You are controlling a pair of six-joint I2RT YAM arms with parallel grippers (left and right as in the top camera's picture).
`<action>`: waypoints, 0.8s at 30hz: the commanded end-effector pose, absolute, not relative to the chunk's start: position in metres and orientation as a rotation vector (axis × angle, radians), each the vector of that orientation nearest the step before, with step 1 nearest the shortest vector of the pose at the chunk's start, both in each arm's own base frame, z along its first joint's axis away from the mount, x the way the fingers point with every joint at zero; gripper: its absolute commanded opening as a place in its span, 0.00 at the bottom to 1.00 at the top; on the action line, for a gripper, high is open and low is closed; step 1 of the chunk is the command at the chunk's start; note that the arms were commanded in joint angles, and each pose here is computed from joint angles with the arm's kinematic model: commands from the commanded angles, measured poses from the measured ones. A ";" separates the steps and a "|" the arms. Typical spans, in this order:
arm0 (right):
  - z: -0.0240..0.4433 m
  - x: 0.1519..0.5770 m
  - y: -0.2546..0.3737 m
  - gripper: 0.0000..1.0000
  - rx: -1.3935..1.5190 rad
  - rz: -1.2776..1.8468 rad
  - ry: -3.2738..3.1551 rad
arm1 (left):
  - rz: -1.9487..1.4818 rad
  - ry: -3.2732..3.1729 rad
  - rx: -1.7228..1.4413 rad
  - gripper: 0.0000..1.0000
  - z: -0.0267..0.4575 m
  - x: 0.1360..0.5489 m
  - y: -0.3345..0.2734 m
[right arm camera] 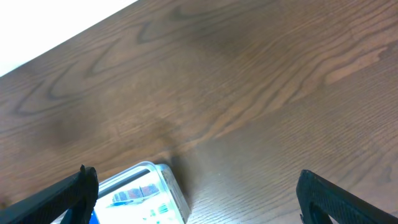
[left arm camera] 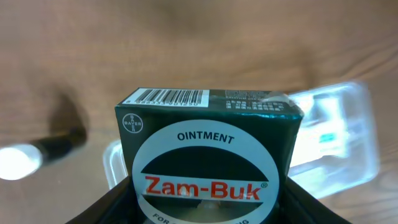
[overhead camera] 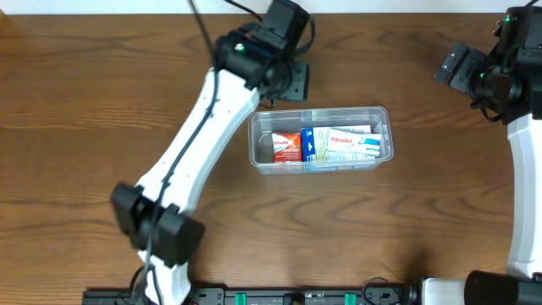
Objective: Pack container
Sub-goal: 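Carry the Zam-Buk box over the container, then lower the Zam-Buk box into the container beside the red packet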
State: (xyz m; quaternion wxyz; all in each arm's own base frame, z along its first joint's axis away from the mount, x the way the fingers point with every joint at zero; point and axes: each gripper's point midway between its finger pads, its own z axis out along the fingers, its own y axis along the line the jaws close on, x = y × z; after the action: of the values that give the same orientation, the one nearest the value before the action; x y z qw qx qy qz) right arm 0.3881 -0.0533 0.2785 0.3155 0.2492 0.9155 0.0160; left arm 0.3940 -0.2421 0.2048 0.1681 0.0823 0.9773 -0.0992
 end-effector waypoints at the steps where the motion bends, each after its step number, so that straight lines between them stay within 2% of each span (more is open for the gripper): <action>1: 0.284 0.387 -0.057 0.99 0.673 0.037 2.393 | -0.239 2.884 0.248 0.53 0.182 0.383 -0.239; 5: 0.284 0.387 -0.057 0.99 0.673 0.037 2.392 | -0.156 3.015 0.256 0.52 0.160 0.364 -0.230; 14: 0.284 0.387 -0.057 0.99 0.673 0.037 2.393 | -0.107 3.090 0.293 0.52 0.144 0.335 -0.246; 24: 0.284 0.387 -0.057 0.99 0.673 0.037 2.393 | 0.005 3.115 0.180 0.51 0.095 0.324 -0.249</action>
State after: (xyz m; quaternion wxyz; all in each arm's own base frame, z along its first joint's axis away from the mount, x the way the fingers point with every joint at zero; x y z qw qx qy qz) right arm 0.3881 -0.0533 0.2785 0.3155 0.2492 0.9155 0.0160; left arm 0.3210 -0.2595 0.1062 0.0111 0.0918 0.9955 -0.0180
